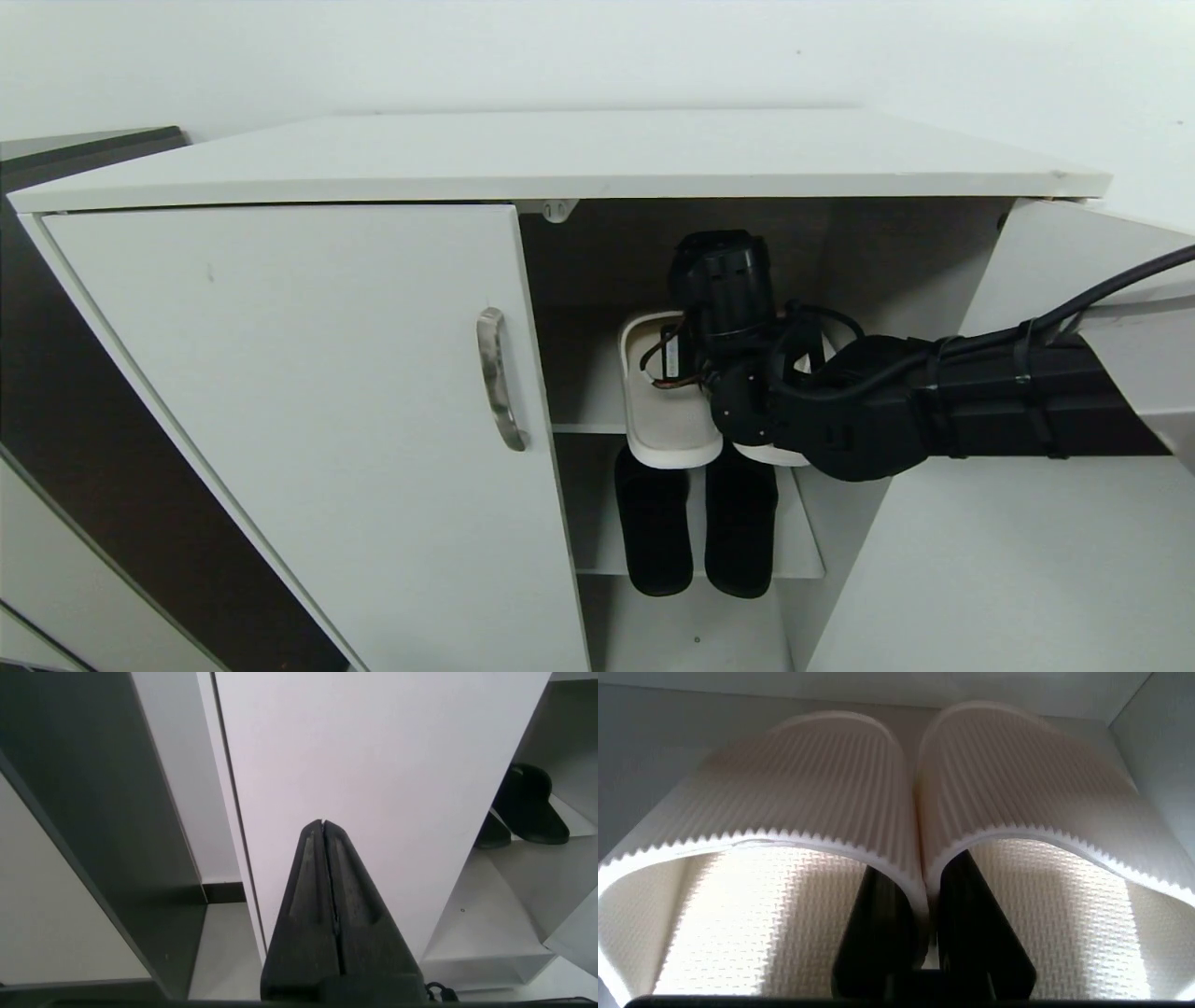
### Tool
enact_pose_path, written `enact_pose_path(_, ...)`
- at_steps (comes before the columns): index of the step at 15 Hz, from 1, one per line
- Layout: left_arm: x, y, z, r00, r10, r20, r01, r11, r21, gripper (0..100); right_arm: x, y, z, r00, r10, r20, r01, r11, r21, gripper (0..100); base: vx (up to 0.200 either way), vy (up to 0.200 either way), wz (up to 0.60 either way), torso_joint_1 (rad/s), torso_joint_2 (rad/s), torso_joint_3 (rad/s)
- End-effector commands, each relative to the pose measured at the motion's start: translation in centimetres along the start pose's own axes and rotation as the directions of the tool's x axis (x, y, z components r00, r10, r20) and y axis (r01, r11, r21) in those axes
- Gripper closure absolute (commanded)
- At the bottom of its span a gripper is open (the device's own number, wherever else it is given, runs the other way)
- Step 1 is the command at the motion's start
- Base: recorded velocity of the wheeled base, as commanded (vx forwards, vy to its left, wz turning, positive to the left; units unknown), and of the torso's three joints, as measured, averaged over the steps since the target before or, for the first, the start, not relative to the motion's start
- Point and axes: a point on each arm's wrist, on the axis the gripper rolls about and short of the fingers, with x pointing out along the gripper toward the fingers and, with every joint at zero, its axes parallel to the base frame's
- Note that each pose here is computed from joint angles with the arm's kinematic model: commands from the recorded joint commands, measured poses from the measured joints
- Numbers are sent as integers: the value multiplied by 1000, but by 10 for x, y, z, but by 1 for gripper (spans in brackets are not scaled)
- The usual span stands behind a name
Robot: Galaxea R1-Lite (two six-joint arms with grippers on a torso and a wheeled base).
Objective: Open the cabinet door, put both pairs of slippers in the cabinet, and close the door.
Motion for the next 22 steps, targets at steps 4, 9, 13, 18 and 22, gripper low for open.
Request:
enact_pose_path(4, 0, 0, 0, 1000, 0, 0, 0, 1000, 0, 100, 0, 0, -2, 1000, -2, -4, 2, 1000, -10, 0, 0, 0, 0, 0, 0, 0)
enact_pose_path(9, 0, 0, 0, 1000, 0, 0, 0, 1000, 0, 100, -5, -3, -2, 1000, 0, -9, 0, 1000, -16, 0, 0, 0, 0, 0, 0, 0)
enact_pose_path(13, 0, 0, 0, 1000, 0, 0, 0, 1000, 0, 100, -25, -6, -12, 999, 23, -38, -25, 999, -48, 0, 0, 0, 0, 0, 0, 0)
enact_pose_path(18, 0, 0, 0, 1000, 0, 0, 0, 1000, 0, 100, -61, -12, -11, 997, 75, -10, -75, 997, -30, 0, 0, 0, 0, 0, 0, 0)
enact_pose_path(22, 0, 0, 0, 1000, 0, 0, 0, 1000, 0, 100, -114, -16, -22, 982, 189, 12, -188, 981, -34, 100, 0, 0, 0, 0, 0, 0)
